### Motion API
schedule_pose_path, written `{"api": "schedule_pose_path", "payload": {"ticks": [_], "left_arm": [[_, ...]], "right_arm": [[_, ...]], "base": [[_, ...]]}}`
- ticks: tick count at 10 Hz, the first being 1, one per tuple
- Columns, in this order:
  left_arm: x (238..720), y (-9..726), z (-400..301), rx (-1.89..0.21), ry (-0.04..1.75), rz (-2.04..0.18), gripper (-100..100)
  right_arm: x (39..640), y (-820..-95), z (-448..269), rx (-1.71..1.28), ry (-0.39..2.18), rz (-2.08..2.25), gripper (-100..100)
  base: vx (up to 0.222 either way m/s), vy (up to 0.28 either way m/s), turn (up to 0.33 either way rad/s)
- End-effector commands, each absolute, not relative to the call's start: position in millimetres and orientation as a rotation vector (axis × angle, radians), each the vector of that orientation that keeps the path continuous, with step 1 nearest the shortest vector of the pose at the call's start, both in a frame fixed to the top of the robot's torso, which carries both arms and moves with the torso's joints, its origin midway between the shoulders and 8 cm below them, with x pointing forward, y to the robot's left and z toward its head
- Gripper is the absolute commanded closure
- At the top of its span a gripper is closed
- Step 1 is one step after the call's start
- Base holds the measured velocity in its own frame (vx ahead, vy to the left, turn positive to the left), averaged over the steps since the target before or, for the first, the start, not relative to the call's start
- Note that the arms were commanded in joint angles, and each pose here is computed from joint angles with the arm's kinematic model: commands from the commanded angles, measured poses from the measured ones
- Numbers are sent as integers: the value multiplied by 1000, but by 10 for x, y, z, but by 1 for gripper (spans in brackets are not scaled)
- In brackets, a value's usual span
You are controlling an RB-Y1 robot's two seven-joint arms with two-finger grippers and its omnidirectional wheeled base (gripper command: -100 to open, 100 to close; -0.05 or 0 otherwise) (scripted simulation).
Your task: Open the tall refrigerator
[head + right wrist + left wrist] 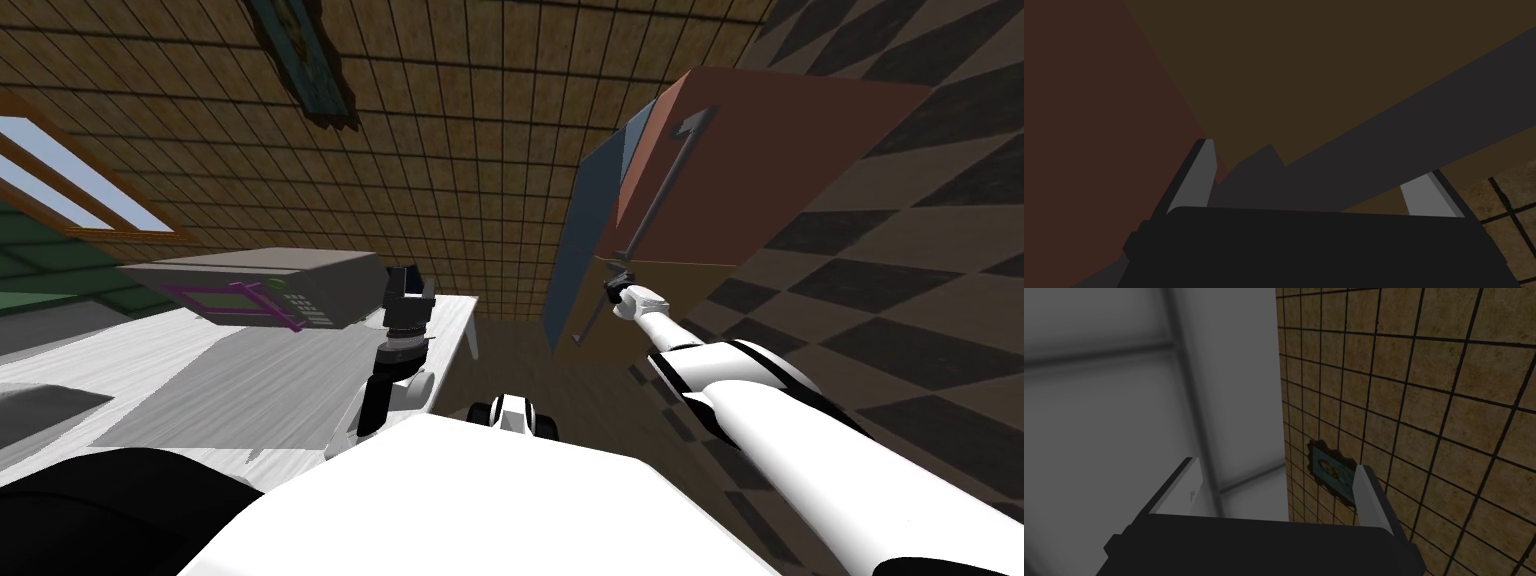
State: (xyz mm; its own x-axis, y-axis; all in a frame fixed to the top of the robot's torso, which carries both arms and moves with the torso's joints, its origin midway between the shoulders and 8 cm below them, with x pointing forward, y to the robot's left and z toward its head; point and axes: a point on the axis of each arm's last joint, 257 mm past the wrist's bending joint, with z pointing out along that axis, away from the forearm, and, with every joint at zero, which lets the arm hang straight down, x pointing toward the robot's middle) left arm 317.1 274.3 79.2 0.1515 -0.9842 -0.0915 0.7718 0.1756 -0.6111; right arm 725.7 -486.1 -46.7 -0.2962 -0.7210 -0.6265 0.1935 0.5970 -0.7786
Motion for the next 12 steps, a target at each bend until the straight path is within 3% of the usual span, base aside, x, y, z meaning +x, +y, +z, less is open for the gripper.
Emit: {"api": "schedule_pose_path", "payload": {"ticks": [1,12], "left_arm": [[3171,2743,792,-480,538,-1332,0],[3171,2743,792,-480,538,-1332,0]], "right_arm": [[7295,-4791,-477,-470,1627,-943,100],[7549,-3707,-331,-679,1481,-715,100]], "base": [[-62,-59,24],[-127,-128,-66]]}}
